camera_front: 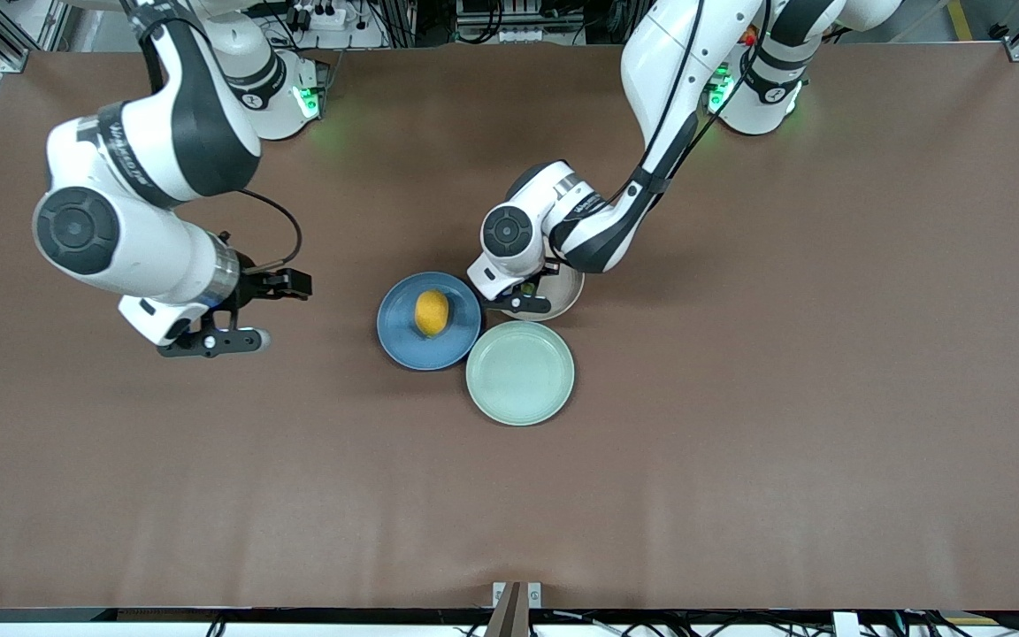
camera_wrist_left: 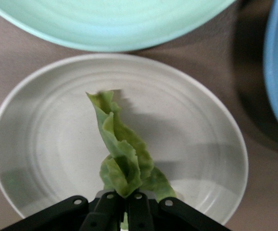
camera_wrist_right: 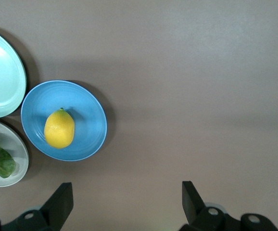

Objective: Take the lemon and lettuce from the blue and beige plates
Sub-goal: 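Close the left gripper on the lettuce while the right gripper approaches, then lift the lettuce with the left gripper while the right gripper lowers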

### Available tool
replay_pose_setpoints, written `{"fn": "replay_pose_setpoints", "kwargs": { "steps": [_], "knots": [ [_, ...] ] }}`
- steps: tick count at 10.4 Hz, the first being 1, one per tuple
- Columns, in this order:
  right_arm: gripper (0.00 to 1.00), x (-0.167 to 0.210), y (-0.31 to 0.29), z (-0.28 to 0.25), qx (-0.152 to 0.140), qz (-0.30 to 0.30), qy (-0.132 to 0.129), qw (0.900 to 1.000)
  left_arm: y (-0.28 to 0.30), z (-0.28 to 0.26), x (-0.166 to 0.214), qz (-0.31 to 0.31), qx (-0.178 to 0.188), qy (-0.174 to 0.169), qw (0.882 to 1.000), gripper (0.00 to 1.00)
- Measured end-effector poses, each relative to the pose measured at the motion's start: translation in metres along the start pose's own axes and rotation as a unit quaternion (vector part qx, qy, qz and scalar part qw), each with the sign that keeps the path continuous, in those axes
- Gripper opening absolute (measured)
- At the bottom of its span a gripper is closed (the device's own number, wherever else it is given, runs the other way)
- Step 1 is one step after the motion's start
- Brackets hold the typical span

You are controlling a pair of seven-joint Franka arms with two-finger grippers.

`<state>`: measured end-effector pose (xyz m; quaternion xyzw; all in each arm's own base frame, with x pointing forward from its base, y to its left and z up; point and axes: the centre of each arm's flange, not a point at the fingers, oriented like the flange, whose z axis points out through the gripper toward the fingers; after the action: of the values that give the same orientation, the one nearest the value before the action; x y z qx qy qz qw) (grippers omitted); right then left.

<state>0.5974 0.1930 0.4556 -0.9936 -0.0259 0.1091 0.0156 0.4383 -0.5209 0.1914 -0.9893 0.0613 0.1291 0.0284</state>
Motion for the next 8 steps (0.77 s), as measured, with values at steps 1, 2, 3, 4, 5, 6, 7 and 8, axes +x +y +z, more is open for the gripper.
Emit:
{"fn": "replay_pose_setpoints", "kwargs": {
  "steps": [1, 2, 3, 4, 5, 6, 7, 8],
  "knots": [
    [1.00, 0.001, -0.006, 0.004, -0.001, 0.003, 0.000, 1.000, -0.002, -0.014, 0.000, -0.001, -0.002, 0.004, 1.000, 0.04],
    [1.00, 0.002, -0.011, 0.007, -0.002, 0.008, 0.001, 1.000, -0.006, -0.031, 0.000, -0.003, -0.003, 0.009, 1.000, 0.04],
    [1.00, 0.003, -0.016, 0.010, -0.002, 0.013, 0.003, 1.000, -0.011, -0.047, 0.001, -0.007, -0.007, 0.016, 1.000, 0.04],
    [1.00, 0.004, -0.022, 0.013, -0.001, 0.019, 0.005, 1.000, -0.018, -0.062, 0.005, -0.012, -0.014, 0.023, 1.000, 0.04],
    [1.00, 0.006, -0.030, 0.018, 0.003, 0.025, 0.007, 1.000, -0.028, -0.076, 0.012, -0.021, -0.020, 0.031, 0.999, 0.04],
    [1.00, 0.007, -0.037, 0.024, 0.008, 0.031, 0.008, 0.999, -0.039, -0.088, 0.019, -0.030, -0.025, 0.036, 0.999, 0.04],
    [1.00, 0.009, -0.047, 0.032, 0.008, 0.038, 0.010, 0.999, -0.051, -0.095, 0.026, -0.040, -0.028, 0.039, 0.998, 0.04],
    [1.00, 0.010, -0.054, 0.039, 0.008, 0.043, 0.011, 0.999, -0.063, -0.098, 0.034, -0.049, -0.027, 0.043, 0.998, 0.04]
  ]
}}
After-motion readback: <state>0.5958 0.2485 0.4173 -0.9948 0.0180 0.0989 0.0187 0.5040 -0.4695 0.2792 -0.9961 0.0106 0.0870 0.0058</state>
